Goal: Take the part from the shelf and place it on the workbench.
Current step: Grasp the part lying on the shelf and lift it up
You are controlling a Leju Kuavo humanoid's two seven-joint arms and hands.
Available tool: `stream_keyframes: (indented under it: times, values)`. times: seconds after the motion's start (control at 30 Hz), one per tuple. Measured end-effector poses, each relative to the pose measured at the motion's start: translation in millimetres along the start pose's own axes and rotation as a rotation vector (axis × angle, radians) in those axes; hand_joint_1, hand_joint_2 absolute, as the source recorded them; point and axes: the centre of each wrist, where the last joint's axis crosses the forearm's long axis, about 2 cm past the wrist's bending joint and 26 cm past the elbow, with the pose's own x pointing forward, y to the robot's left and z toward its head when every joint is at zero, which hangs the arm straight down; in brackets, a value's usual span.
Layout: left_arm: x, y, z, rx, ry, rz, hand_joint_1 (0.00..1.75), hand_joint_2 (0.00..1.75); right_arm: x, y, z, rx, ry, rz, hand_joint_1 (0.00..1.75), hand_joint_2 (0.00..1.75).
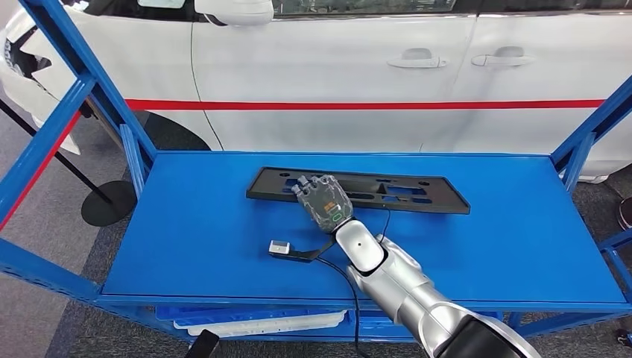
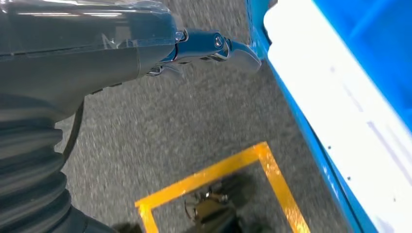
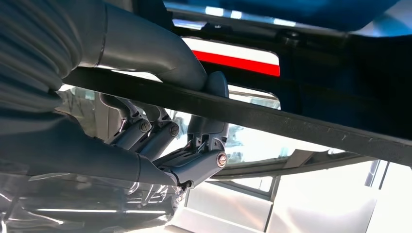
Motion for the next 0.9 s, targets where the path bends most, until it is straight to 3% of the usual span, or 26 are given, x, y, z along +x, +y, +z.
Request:
stream_keyframes:
  times: [0.2, 0.5, 0.9]
  values:
    - [-4.0, -2.3, 1.8, -0.020, 0.024, 0.071, 0.00, 1.75, -16.7, -13.9, 1.1, 0.005, -0.003, -0.026, 1.75, 1.75]
    - [-8.4, -3.5, 3.7, -0.011, 0.036, 0.132, 0.00, 1.75, -21.0, -37.3, 34.4, -0.037, -0.022, -0.060, 1.75, 1.75]
    - [-7.4, -1.8, 3.5, 0.046, 0.032, 0.005, 0.00, 1.75, -19.5, -54.6, 76.2, -0.065, -0.027, -0.018, 1.75, 1.75]
